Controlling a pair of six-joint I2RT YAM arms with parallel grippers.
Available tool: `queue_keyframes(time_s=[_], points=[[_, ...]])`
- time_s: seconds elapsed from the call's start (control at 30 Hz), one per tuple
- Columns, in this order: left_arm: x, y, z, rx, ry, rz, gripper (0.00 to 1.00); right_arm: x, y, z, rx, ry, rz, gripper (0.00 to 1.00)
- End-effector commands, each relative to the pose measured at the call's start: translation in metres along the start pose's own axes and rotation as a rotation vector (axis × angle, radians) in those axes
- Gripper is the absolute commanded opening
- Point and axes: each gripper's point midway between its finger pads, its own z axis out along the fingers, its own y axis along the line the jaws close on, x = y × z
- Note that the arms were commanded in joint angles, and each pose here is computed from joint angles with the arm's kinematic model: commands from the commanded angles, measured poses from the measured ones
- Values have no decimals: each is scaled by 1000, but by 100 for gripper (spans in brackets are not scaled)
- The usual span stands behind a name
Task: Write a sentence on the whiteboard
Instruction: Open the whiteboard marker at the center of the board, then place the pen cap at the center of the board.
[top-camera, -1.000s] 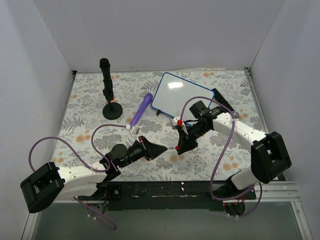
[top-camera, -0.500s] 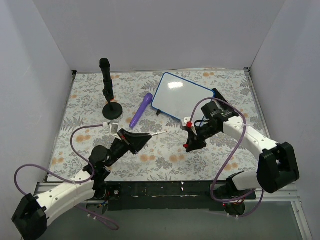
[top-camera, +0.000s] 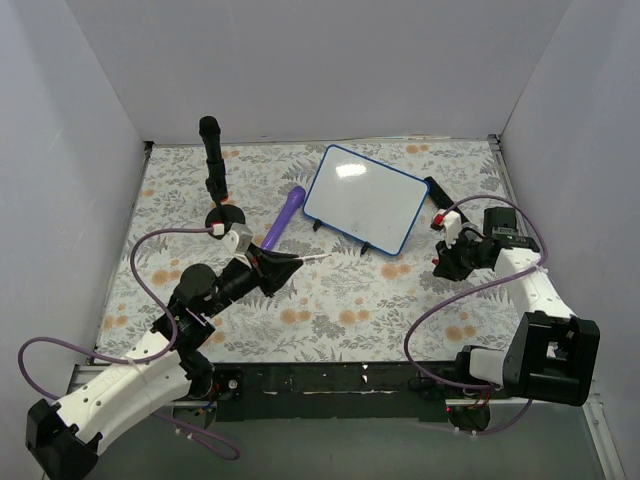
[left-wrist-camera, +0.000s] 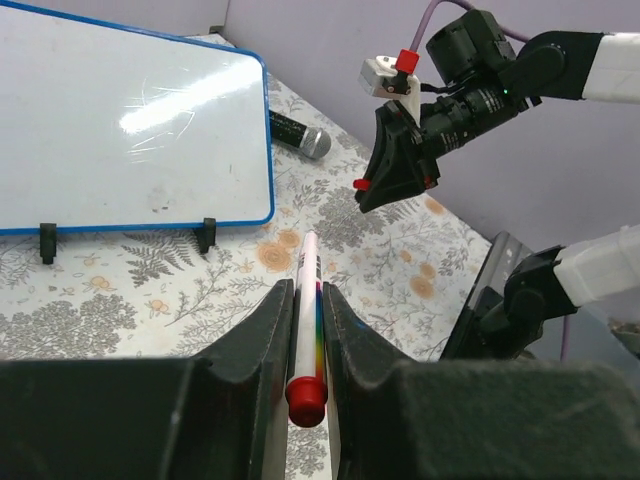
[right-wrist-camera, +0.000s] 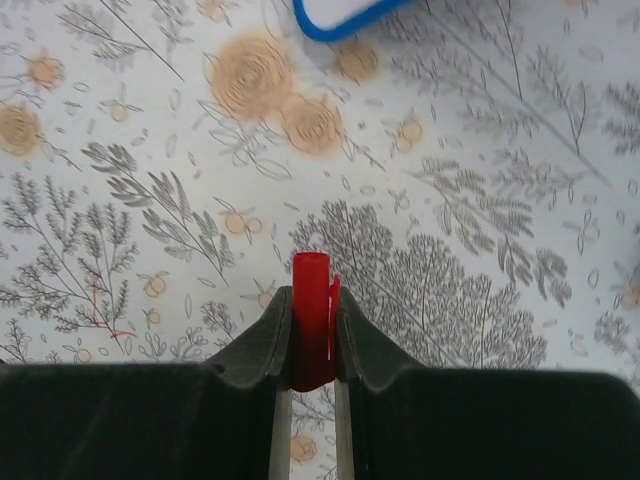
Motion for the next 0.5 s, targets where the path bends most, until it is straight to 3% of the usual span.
queue_keyframes(time_s=[0.0,0.3,0.47], points=[[14,10,-4,-16,103,149,0,34,-25,-5,124,62,151,1],[25,7,-1,27,162,182,0,63,-25,-5,142,107,218,5],[23,7,-3,27,144,184,0,68,-20,-4,135,106,229,18]])
